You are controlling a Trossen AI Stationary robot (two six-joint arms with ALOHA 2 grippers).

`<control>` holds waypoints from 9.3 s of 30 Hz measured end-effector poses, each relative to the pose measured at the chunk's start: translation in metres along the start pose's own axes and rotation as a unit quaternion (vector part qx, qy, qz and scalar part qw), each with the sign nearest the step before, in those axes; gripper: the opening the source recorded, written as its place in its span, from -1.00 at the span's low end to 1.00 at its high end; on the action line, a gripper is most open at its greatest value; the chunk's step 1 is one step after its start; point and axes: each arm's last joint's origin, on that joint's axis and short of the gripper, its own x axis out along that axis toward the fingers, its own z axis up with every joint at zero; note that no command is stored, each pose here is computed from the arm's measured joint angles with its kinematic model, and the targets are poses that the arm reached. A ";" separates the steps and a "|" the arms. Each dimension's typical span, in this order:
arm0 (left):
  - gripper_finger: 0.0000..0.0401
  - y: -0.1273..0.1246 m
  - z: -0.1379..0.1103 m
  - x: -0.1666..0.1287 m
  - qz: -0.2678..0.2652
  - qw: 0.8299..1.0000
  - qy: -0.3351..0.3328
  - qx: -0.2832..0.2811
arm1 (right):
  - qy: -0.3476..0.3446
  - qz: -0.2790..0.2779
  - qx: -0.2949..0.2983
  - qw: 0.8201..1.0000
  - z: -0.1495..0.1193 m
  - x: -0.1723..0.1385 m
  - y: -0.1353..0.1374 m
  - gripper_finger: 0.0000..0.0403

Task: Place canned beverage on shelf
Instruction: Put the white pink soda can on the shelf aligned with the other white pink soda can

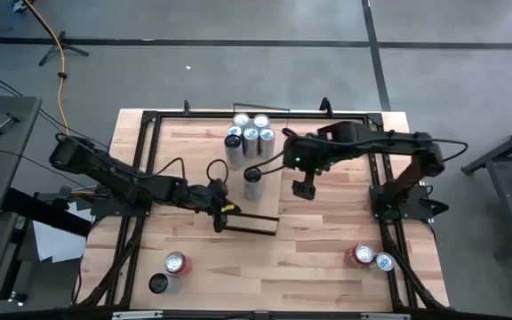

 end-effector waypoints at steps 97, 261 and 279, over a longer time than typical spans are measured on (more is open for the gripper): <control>-1.00 0.008 0.068 -0.151 -0.092 0.960 -0.264 -0.004 | 0.050 0.017 0.184 0.981 -0.052 0.067 0.018 0.02; -1.00 0.012 0.069 -0.151 -0.021 0.956 -0.291 0.044 | -0.003 -0.113 0.463 0.879 0.080 0.207 -0.013 0.67; -1.00 0.012 0.069 -0.151 -0.019 0.956 -0.290 0.042 | 0.099 -0.162 0.369 0.910 0.054 0.203 0.000 0.13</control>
